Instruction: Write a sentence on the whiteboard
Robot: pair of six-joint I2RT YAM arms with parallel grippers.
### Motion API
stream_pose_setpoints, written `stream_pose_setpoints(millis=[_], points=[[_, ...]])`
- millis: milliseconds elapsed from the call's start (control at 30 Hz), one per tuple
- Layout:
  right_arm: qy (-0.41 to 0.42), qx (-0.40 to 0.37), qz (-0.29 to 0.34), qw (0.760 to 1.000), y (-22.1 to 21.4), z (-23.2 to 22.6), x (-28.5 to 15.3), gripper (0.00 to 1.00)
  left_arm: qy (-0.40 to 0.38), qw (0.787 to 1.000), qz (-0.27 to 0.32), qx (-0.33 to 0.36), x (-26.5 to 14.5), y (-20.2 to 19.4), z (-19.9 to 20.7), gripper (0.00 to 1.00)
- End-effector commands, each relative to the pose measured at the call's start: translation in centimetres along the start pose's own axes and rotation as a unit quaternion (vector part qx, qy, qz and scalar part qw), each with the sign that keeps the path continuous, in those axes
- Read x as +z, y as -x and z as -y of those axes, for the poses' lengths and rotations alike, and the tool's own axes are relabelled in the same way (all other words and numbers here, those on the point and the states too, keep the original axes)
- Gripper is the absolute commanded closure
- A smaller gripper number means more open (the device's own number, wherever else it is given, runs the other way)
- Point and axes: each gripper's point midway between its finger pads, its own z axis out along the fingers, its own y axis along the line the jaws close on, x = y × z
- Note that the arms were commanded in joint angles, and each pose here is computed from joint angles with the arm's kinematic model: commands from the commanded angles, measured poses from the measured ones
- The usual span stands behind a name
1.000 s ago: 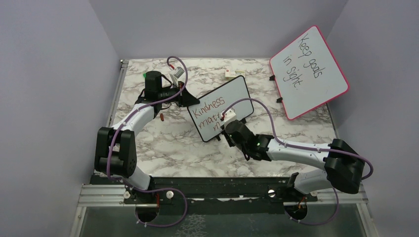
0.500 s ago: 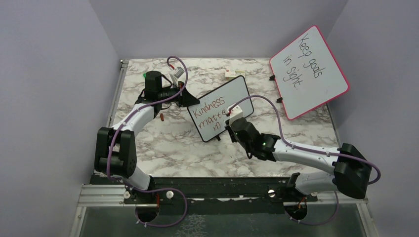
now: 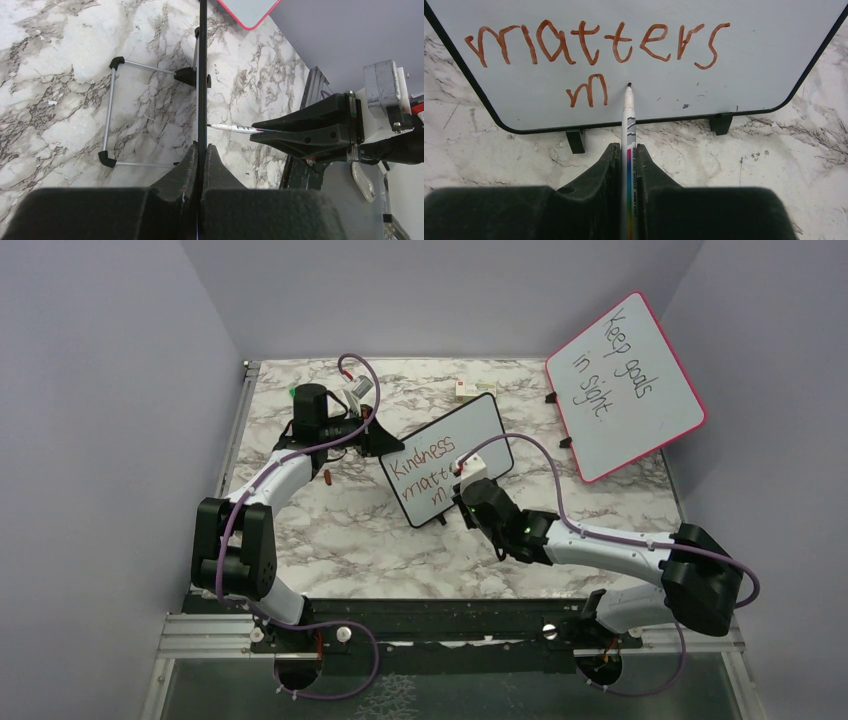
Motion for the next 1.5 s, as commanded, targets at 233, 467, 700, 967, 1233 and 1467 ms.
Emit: stream_pose_setpoints(millis=[233,467,700,967,1233,1467], points=[[0.021,0.007,0.025,0.999,1.8,-1.0,0.6,0.99,0.014,1.0,-0.014,-0.018,-0.2,-1.0,-0.4,1.0],[0.038,0.004,0.025,0.999,1.8,-1.5,0.4,0.99,0.014,1.0,-0.014,-0.017,-0.2,-1.0,-0.3,1.0],[0.05,0.001,0.021,0.999,1.5,-1.8,0.3,0.99,0.014,1.0,-0.014,-0.017,-0.2,-1.0,-0.4,1.0],[0.052,-0.003,0.009,0.999,0.7,-1.7,0.1,0.99,0.015,1.0,-0.014,-0.017,-0.2,-1.0,-0.4,1.0],[0.047,-0.003,0.008,0.999,0.6,-1.5,0.0,0.99,0.016,1.0,-0.013,-0.016,-0.2,-1.0,-0.4,1.0],[0.035,-0.005,0.004,0.999,0.3,-1.1,0.1,0.99,0.017,1.0,-0.014,-0.017,-0.2,-1.0,-0.5,1.0]])
